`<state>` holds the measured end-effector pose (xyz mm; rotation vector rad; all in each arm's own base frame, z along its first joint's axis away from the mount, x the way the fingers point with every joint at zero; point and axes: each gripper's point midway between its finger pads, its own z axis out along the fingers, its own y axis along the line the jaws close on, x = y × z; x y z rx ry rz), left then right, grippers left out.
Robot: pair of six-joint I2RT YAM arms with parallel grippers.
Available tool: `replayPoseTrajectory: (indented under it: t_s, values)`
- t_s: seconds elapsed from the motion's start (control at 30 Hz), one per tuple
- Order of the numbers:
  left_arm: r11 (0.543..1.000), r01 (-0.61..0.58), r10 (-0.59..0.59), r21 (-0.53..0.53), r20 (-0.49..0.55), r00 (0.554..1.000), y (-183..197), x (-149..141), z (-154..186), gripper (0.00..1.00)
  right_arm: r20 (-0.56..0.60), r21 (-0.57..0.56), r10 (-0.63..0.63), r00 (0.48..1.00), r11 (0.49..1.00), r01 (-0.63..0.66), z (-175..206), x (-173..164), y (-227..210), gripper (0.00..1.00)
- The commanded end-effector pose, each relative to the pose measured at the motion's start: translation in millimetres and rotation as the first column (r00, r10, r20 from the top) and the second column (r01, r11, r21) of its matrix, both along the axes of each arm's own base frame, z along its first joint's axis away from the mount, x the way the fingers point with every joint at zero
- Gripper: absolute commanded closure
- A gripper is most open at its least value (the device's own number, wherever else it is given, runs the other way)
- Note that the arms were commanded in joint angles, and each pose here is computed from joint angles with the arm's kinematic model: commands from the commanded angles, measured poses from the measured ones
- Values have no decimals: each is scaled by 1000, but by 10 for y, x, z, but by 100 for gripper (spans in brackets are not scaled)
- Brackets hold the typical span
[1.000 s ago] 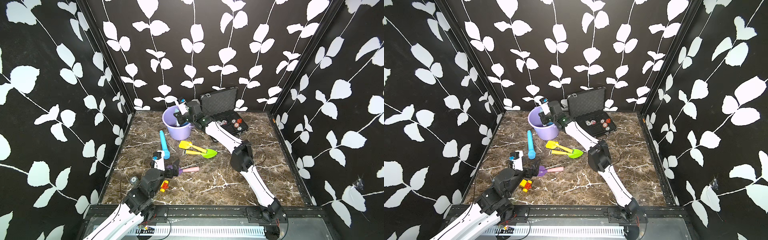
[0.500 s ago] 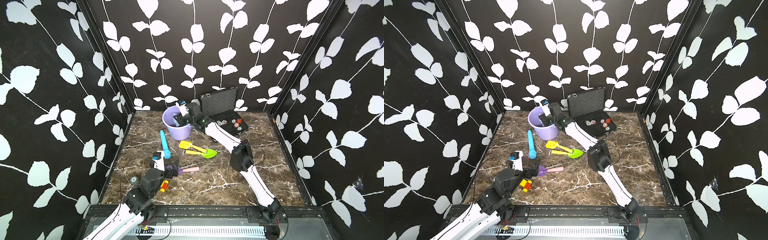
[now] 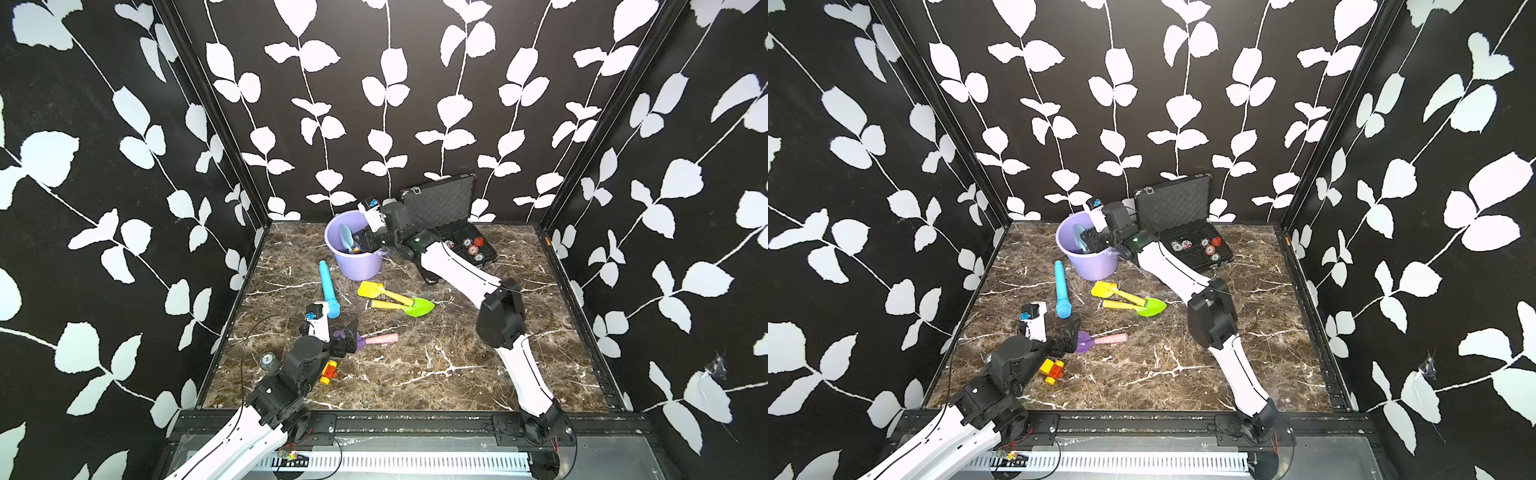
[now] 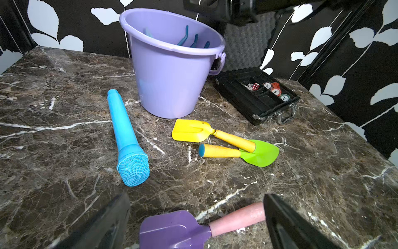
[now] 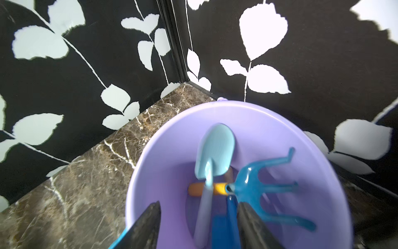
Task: Organize the gardening tools
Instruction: Place the gardening tool in the container, then pick up the gardening tool from the center of the board.
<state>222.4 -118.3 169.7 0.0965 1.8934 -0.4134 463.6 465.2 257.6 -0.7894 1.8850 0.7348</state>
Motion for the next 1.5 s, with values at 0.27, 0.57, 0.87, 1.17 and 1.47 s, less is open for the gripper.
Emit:
replayPoseTrajectory:
  t_s: [0.27,0.57,0.87,1.17,1.47]
  values:
    - [999,-52,52,-16,-6,999,92,-3,11,1,47,19,-48,998,999,47,161,-499,-494,18]
    - [996,-89,89,-23,-13,996,173,-17,-29,1,34,-187,-6,999,982,12,-543,-1185,-599,18]
    - [985,-167,166,-31,-33,986,332,-42,-96,1,-93,-338,116,989,930,-141,-1237,-1743,-473,19]
    - [977,-205,203,-51,-33,979,419,-66,-149,1,-211,-419,177,961,872,-253,-1606,-1980,-386,19]
    - [976,-215,214,-44,-27,976,443,-64,-133,1,-262,-480,174,949,830,-285,-1770,-2021,-451,19]
